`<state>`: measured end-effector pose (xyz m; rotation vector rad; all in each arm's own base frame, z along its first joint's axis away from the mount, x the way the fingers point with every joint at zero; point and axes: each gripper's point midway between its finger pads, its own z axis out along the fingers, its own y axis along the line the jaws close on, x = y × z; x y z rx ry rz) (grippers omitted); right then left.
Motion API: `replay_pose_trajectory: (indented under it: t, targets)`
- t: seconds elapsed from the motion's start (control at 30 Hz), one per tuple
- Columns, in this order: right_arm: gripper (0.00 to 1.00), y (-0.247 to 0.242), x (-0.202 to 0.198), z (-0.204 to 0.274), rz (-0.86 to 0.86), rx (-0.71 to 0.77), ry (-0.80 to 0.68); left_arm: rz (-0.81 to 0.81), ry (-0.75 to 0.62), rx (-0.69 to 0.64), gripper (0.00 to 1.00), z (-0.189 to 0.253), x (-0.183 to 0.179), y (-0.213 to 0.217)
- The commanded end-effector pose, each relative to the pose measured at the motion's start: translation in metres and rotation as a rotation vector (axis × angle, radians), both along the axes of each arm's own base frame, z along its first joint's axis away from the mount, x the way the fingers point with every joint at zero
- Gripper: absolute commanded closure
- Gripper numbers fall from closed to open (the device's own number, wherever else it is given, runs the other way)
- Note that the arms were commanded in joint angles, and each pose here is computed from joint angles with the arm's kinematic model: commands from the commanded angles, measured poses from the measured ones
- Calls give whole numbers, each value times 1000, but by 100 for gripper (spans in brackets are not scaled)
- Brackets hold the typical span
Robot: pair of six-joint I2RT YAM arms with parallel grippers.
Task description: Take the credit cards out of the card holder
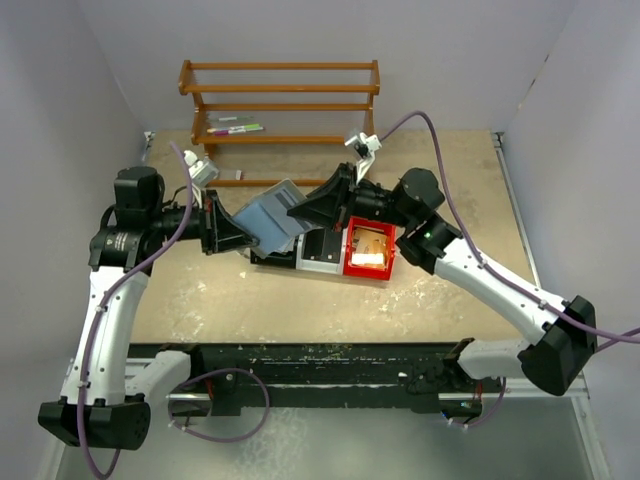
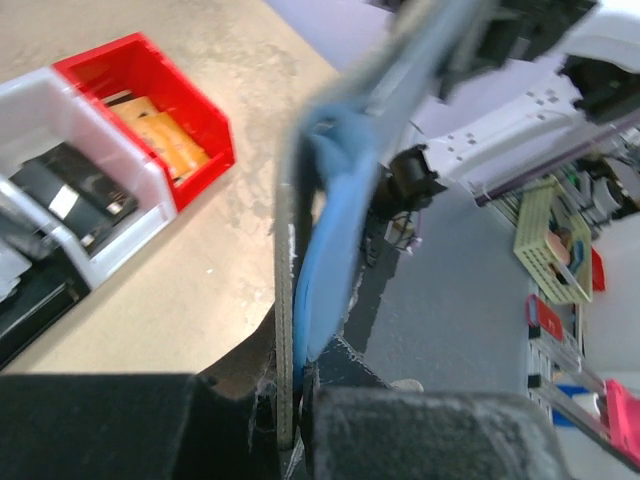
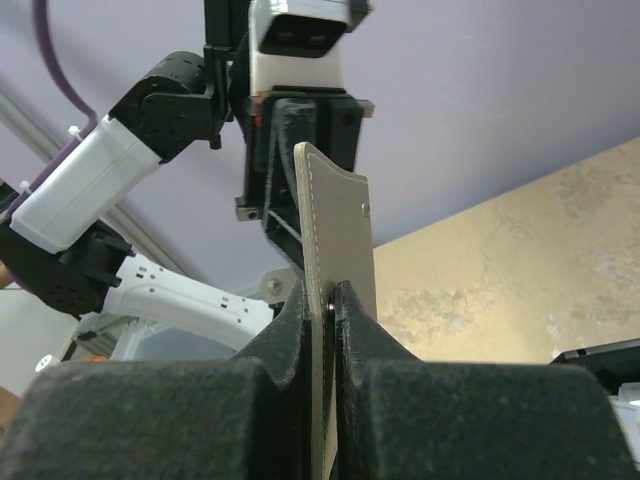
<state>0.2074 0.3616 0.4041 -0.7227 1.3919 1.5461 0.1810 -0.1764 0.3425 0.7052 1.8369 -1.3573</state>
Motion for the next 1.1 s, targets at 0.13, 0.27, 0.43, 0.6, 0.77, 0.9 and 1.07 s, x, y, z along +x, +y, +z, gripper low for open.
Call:
replay_pose_trajectory:
  t: [0.13, 0.27, 0.43, 0.6, 0.77, 0.9, 1.07]
  targets:
    - [94, 16, -36, 6, 116, 18, 3, 233, 36, 100, 100, -27, 49, 15]
    - [95, 23, -31, -5, 72, -15, 25, 294, 29, 112, 100, -27, 56, 20]
    - [73, 28, -25, -16, 36, -51, 54, 236, 10, 64, 100, -14, 46, 13]
    - [55, 25, -34, -11, 74, -70, 60, 175, -15, 38, 100, -8, 33, 8]
    - [55, 21, -29, -10, 34, -110, 42, 137, -25, 23, 100, -2, 27, 6]
    - [49, 17, -14, -17, -60, -173, 27, 106, -28, 8, 100, 3, 21, 4]
    - [35, 5, -1, -23, -163, -227, -15, 83, -30, 1, 100, 7, 15, 3]
